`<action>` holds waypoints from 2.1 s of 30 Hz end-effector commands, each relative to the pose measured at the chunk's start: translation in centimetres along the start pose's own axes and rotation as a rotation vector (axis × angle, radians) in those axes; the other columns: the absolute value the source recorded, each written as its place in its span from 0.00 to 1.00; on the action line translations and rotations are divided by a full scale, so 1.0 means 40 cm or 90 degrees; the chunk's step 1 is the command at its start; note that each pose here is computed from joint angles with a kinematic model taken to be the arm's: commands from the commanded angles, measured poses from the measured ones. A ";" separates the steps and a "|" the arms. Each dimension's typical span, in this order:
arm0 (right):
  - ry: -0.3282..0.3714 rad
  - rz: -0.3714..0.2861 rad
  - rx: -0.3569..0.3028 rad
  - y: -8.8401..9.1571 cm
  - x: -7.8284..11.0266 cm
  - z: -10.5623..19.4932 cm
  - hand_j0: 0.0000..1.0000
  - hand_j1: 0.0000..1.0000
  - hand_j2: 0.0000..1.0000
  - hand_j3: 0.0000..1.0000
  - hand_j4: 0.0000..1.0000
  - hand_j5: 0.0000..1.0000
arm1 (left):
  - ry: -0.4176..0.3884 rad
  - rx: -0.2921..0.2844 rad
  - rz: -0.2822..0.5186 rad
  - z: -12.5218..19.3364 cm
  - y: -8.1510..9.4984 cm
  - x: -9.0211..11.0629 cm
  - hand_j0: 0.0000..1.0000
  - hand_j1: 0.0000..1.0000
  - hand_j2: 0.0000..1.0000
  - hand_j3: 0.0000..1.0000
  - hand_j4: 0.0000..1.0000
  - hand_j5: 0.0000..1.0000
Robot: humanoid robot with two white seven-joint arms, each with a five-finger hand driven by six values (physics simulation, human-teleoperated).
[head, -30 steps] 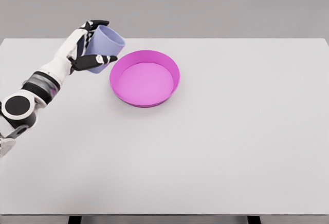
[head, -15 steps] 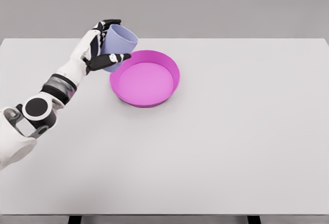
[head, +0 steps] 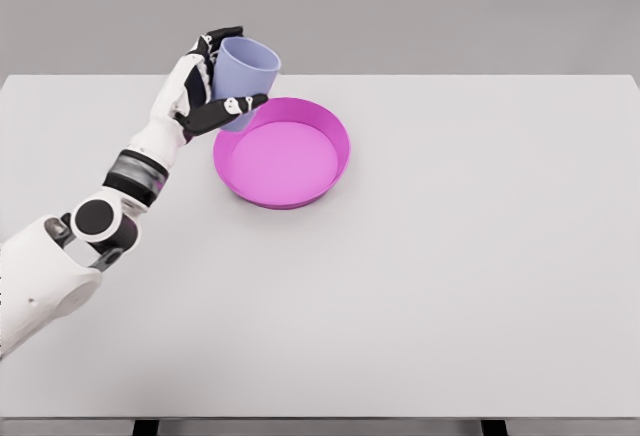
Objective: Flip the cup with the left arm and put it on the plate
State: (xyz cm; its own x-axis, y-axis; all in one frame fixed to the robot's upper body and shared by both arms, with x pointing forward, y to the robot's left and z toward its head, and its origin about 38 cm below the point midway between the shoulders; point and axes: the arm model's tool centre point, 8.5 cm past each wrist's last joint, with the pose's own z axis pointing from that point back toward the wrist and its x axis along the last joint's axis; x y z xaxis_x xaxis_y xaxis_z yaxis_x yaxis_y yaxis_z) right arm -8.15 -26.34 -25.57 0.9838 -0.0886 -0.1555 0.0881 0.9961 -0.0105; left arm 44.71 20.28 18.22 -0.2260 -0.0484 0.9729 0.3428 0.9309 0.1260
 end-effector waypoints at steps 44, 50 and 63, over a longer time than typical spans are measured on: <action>0.000 0.000 0.000 0.000 0.000 0.000 1.00 1.00 1.00 1.00 1.00 1.00 | 0.059 0.066 0.188 -0.040 -0.092 -0.135 0.62 0.62 0.62 0.62 0.62 0.62; 0.000 0.000 0.000 0.000 0.000 0.000 1.00 1.00 1.00 1.00 1.00 1.00 | 0.070 0.069 0.196 -0.041 -0.111 -0.155 0.63 0.63 0.63 0.63 0.63 0.63; 0.000 0.000 0.000 0.000 0.000 0.000 1.00 1.00 1.00 1.00 1.00 1.00 | 0.016 0.075 0.197 -0.031 -0.131 -0.179 0.65 0.65 0.65 0.65 0.65 0.65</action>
State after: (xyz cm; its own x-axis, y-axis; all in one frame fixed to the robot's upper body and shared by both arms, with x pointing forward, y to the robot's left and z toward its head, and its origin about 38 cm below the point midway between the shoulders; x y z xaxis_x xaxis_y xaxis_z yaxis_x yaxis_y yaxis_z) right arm -8.15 -26.34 -25.57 0.9838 -0.0888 -0.1555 0.0883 0.9960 -0.0105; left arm 45.76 15.47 10.98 -0.0796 0.2320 0.9694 0.2793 0.9388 -0.2018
